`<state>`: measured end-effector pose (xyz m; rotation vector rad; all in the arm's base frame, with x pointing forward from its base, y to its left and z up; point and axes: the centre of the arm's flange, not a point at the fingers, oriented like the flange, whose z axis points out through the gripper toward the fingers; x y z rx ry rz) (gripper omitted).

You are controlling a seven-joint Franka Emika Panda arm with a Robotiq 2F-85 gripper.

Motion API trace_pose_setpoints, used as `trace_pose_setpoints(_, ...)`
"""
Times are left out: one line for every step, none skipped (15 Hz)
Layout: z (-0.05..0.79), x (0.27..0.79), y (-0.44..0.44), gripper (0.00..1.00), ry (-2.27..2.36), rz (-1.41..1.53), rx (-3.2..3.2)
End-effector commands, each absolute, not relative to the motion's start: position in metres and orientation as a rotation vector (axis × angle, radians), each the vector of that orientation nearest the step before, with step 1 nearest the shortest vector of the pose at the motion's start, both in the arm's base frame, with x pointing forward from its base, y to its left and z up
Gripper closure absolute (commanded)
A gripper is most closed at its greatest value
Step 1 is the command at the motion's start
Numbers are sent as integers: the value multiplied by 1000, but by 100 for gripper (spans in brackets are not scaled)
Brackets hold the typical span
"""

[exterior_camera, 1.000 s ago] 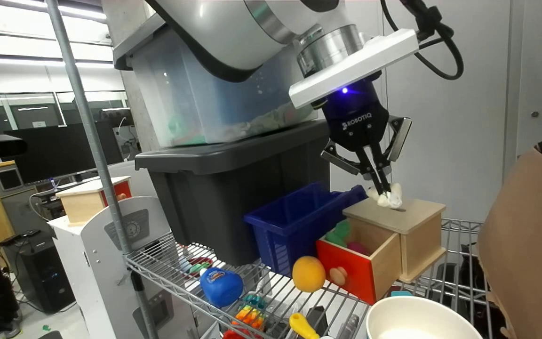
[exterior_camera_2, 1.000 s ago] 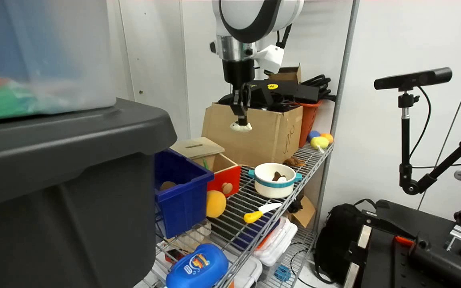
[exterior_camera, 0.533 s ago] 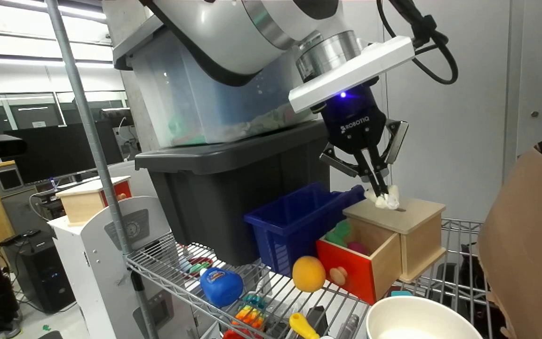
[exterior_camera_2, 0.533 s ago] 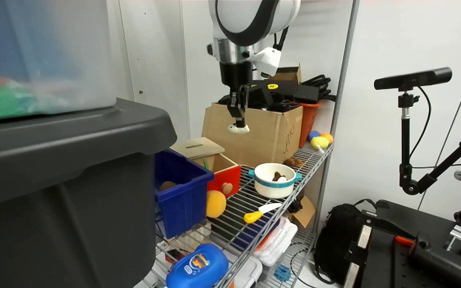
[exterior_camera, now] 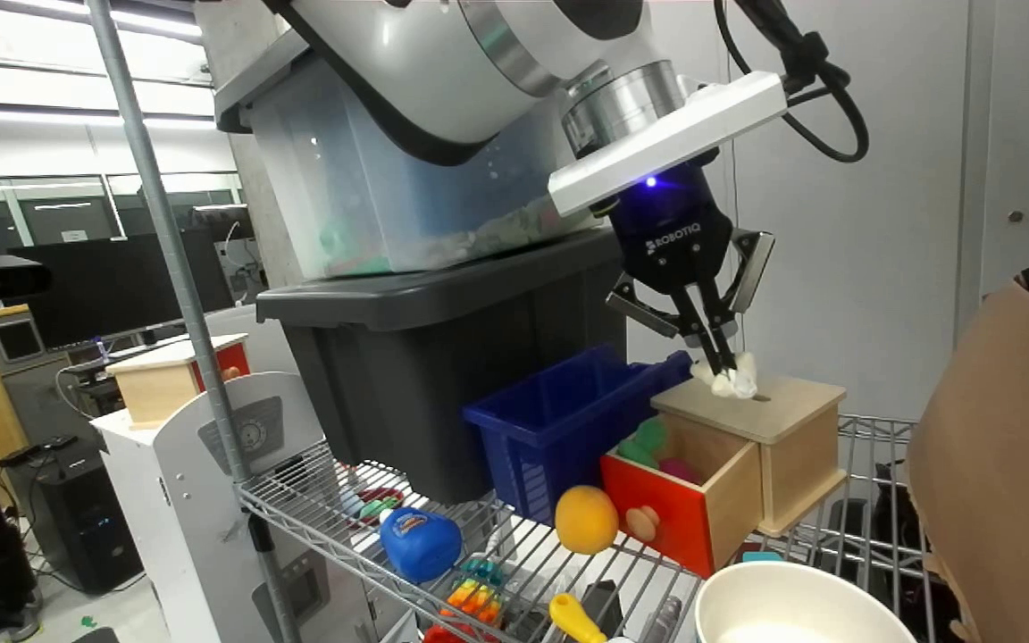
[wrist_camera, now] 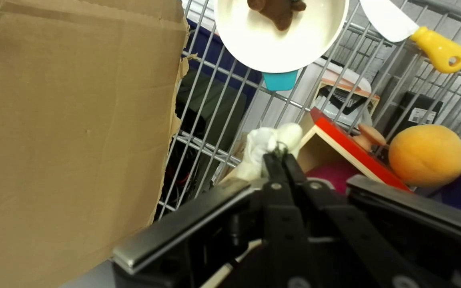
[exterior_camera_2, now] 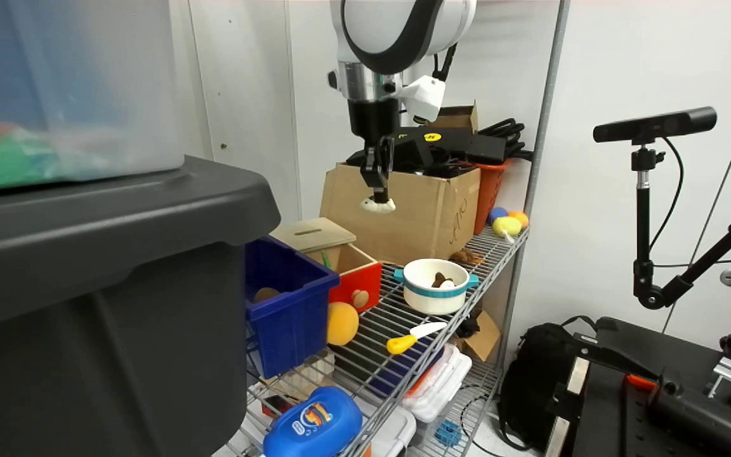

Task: Pick up the white object and put it in the chest drawer

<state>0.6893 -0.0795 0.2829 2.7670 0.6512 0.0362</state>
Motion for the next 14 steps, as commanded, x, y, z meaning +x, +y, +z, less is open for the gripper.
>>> trace_pose_setpoints(288, 695, -78, 99, 700, 58, 2755)
trace_pose_setpoints(288, 696, -77, 99, 711, 65, 2756)
trace_pose_setpoints(287, 696, -76, 99, 721, 66, 2755)
trace_pose_setpoints(286, 697, -74, 99, 734, 72, 2756)
trace_pose_setpoints(286, 698, -73, 99, 741, 74, 2757)
trace_pose_setpoints(285, 698, -72, 99, 753, 86, 2761)
trace_pose_setpoints(285, 699, -70, 99, 760, 87, 2762)
trace_pose_setpoints(284, 699, -70, 99, 769, 91, 2761)
trace_pose_setpoints(285, 699, -68, 99, 776, 94, 2761)
trace_pose_setpoints(284, 699, -68, 99, 781, 97, 2761)
trace_pose_setpoints(283, 699, -68, 99, 785, 99, 2761)
trace_pose_setpoints(283, 698, -67, 99, 788, 99, 2762)
trace_pose_setpoints(282, 698, -67, 99, 790, 98, 2763)
trace_pose_setpoints(282, 698, -67, 99, 792, 97, 2763)
